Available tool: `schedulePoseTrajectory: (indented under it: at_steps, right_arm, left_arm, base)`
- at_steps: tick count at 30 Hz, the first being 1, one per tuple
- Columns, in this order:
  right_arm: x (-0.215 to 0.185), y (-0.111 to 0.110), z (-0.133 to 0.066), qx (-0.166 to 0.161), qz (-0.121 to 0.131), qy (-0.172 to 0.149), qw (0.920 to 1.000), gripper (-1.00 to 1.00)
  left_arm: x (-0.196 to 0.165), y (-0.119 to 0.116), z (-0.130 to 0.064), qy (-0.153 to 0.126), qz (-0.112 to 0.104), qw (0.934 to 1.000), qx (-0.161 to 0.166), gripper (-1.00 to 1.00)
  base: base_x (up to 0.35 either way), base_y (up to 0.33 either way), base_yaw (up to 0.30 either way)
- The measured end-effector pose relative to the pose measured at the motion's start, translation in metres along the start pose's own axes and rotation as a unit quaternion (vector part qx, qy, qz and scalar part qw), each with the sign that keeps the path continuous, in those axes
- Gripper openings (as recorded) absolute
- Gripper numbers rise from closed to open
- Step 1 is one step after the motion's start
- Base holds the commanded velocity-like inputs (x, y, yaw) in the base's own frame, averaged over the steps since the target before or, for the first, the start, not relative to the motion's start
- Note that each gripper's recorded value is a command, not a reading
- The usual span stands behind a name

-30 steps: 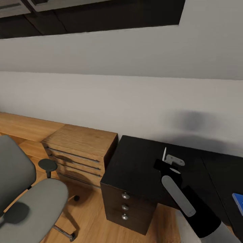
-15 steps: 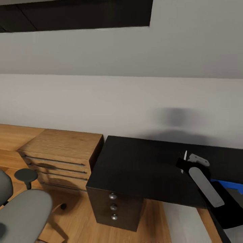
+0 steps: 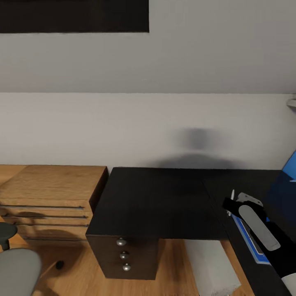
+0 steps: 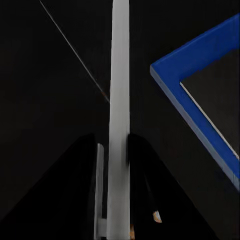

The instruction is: In the bedroom, organize the workspace by keeping the computer under the desk, ensuring the monitor is on the desk, placing the keyboard on the desk next to the monitor, placing the mouse on the desk next to the keyboard, moving the folder from the swivel chair onto the desk next to the mouse, stacking the notebook on top of the folder with the pen on top of the notebook, and positioning the swivel chair next to the desk.

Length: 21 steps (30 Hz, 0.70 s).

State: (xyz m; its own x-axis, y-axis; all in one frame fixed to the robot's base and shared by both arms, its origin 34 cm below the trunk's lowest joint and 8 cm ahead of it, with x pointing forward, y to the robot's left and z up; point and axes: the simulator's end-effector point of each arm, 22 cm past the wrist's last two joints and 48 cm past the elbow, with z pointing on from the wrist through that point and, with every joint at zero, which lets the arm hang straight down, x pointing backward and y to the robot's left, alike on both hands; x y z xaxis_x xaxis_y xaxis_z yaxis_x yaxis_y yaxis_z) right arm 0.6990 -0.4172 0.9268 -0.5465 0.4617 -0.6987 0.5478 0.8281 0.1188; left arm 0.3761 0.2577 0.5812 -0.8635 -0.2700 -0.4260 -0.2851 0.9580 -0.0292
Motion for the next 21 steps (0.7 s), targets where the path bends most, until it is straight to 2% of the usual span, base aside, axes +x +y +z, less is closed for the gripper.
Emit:
schedulePoseTrajectory:
  at_steps: [9,14,18,21]
  right_arm:
    - [0.0,-0.021,0.009,0.019,0.003,0.006,0.9998,-1.0]
    - [0.0,-0.024,0.013,0.014,0.001,0.008,0.9999,-1.0]
    - [0.001,-0.028,0.016,0.021,-0.01,0.004,0.9997,-1.0]
    - [-0.007,-0.037,0.017,0.044,-0.038,-0.019,0.9981,-1.0]
  left_arm:
    - [0.0,0.0,0.0,0.0,0.0,1.0,0.0,1.0]
    - [0.0,0.001,0.0,0.0,0.0,1.0,0.0,1.0]
    - [0.0,0.001,0.0,0.0,0.0,1.0,0.0,1.0]
    - [0.0,0.001,0.0,-0.001,0.0,1.0,0.0,1.0]
  base:
    - [0.0,0.0,-0.3]
    - [0.0,0.0,-0.278]
    - [0.0,0.0,-0.096]
    - [0.0,0.0,-0.029]
